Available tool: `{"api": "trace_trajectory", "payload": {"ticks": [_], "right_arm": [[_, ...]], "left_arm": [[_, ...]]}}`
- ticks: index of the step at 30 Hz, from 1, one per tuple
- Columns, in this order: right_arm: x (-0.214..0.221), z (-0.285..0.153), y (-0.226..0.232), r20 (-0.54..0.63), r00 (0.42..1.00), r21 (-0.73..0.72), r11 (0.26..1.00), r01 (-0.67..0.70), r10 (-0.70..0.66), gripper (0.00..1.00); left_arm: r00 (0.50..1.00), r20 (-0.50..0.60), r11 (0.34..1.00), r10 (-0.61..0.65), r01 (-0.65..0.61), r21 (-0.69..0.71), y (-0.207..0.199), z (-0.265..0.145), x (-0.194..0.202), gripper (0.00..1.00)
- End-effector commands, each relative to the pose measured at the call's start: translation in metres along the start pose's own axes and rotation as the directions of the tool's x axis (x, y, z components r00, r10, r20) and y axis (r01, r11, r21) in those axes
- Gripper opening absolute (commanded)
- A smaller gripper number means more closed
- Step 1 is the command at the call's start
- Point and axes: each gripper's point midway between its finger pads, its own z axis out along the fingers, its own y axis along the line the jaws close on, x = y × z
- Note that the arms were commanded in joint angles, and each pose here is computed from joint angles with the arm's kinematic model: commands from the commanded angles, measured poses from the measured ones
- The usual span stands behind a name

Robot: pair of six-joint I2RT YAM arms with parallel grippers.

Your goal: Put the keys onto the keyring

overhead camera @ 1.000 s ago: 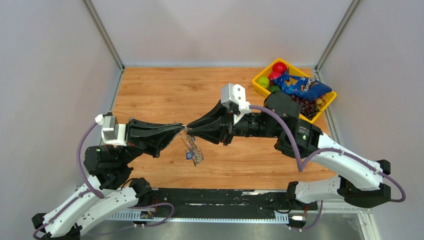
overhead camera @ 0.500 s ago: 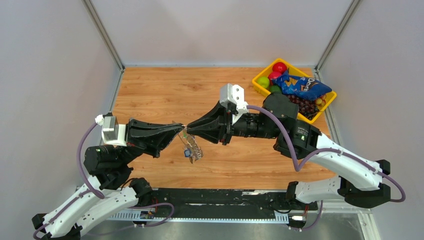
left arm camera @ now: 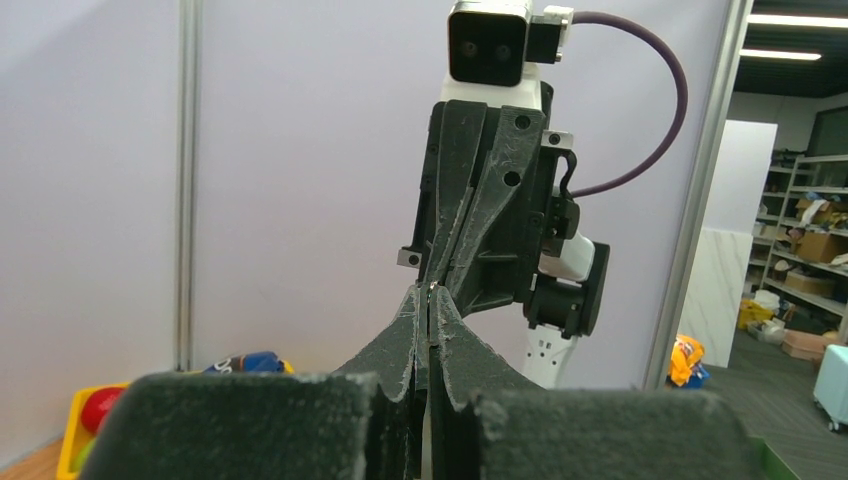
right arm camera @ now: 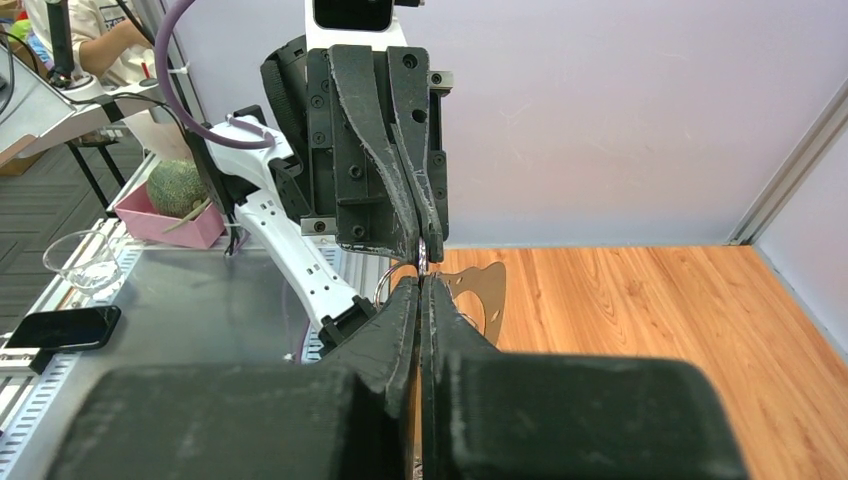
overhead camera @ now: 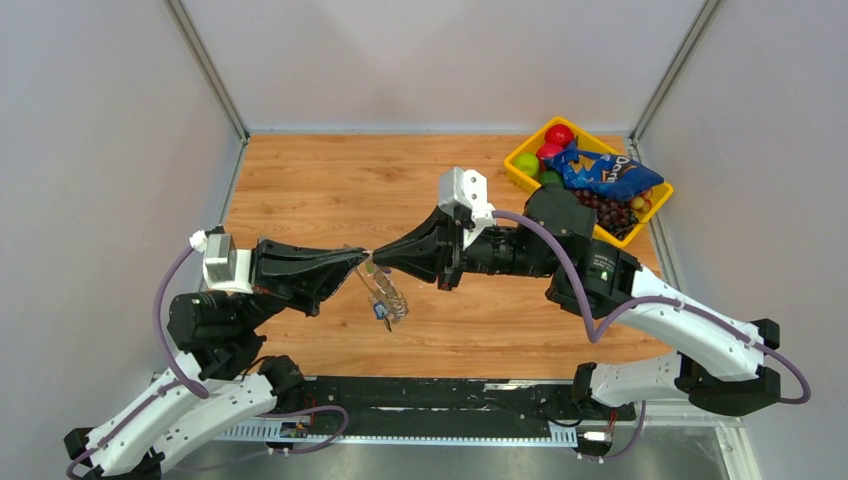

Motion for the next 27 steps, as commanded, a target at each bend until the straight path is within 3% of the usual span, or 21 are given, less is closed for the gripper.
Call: {"api": "trace_trajectory", "payload": {"ticks": [1, 4, 7, 9, 15, 27], "right_arm": [[-0.009, 0.001, 0.003, 0.029, 1.0, -0.013, 1.0, 0.011, -0.011, 0.0], [-0.01, -0.001, 0.003, 0.012, 1.0, -0.009, 1.0, 0.004, -0.004, 0.0], [-0.005, -0.004, 0.003, -0.031, 0.999, -0.001, 1.0, -0.012, 0.012, 0.0], [0.004, -0.008, 0.003, -0.077, 0.997, 0.004, 1.0, -0.025, 0.025, 0.0], [0.031, -0.018, 0.01, -0.192, 0.98, -0.015, 0.998, -0.057, 0.053, 0.0], [0.072, -0.029, 0.036, -0.386, 0.914, -0.118, 0.977, -0.18, 0.122, 0.0]], "left_arm": [[0.997, 0.071, 0.999, 0.04, -0.043, 0.033, -0.011, -0.001, -0.022, 0.0], [0.999, 0.039, 0.999, 0.034, -0.035, 0.036, -0.013, -0.002, -0.02, 0.03], [0.999, -0.025, 0.997, 0.036, -0.035, 0.066, -0.021, -0.003, -0.017, 0.24], [0.992, -0.126, 0.998, 0.019, -0.012, 0.058, -0.021, -0.007, -0.002, 0.3], [0.958, -0.286, 0.999, 0.029, -0.015, 0.048, -0.026, -0.024, 0.012, 0.48], [0.823, -0.568, 0.999, -0.005, 0.032, 0.037, -0.021, -0.044, 0.058, 0.56]]}}
